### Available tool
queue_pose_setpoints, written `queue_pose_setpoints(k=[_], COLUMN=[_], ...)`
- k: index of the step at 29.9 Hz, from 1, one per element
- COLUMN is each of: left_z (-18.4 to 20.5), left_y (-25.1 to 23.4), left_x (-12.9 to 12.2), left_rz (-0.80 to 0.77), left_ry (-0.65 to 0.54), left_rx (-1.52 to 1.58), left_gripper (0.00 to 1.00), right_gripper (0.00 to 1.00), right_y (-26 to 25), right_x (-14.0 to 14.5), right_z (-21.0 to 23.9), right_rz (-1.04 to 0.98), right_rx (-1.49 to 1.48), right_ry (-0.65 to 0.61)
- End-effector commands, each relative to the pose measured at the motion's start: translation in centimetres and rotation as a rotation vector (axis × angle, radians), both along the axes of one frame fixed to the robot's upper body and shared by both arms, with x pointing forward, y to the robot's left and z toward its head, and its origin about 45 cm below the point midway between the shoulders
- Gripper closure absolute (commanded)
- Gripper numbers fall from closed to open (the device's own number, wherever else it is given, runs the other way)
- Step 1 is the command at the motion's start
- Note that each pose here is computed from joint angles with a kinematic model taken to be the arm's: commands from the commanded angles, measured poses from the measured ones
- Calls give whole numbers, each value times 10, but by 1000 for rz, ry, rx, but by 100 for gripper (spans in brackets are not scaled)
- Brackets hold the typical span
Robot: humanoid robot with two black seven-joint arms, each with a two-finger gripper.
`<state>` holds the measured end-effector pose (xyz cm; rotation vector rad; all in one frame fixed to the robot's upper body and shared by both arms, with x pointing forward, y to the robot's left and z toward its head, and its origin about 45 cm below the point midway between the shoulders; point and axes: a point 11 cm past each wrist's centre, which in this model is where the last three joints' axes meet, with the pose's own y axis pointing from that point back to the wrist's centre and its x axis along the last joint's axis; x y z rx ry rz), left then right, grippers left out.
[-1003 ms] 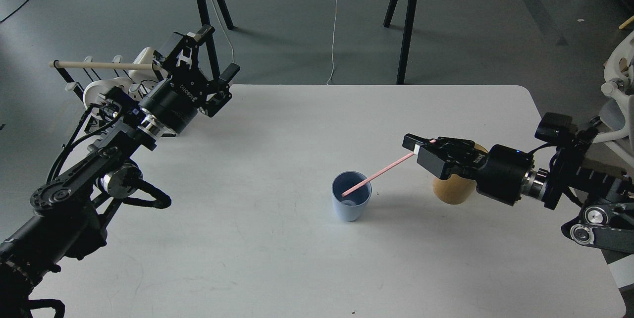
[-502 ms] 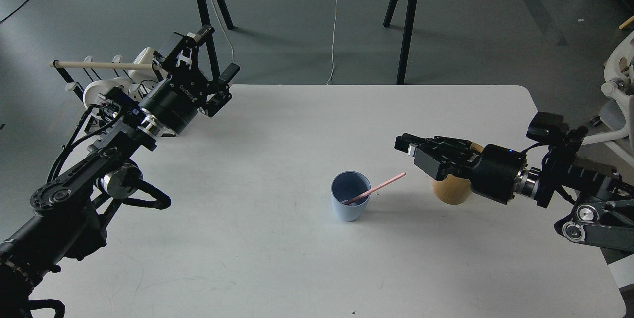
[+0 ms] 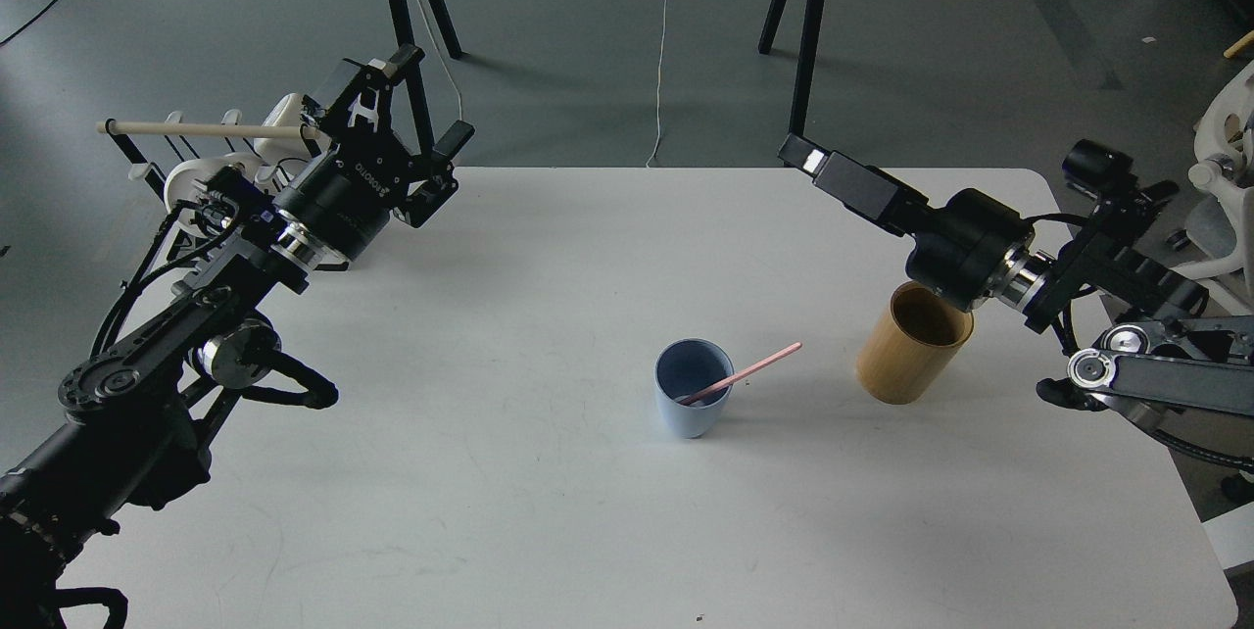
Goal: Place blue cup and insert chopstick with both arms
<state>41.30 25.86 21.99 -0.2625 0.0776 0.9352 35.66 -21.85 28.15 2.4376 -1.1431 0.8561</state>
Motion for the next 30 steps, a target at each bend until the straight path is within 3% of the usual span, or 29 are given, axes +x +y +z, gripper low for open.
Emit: queue_pose_setpoints(k=[1, 6, 10, 18, 30], left_z=[10, 24, 25, 23, 24], left_y=[4, 15, 20, 19, 19], left_x=[8, 19, 19, 19, 17], left_rz=[9, 35, 43, 41, 40], left_ry=[-21, -45, -47, -42, -44], left_rx=[15, 31, 38, 37, 30], left_gripper=[2, 2, 2, 2, 2], right_gripper=[18, 17, 9, 3, 1], right_y=[22, 37, 34, 15, 8], right_x=[13, 30, 38, 36, 47], right_z=[18, 23, 21, -2, -1], right_rz=[-48, -170, -247, 57, 50], right_rx=[161, 406, 609, 962, 994], right_ry=[42, 173, 260, 505, 478])
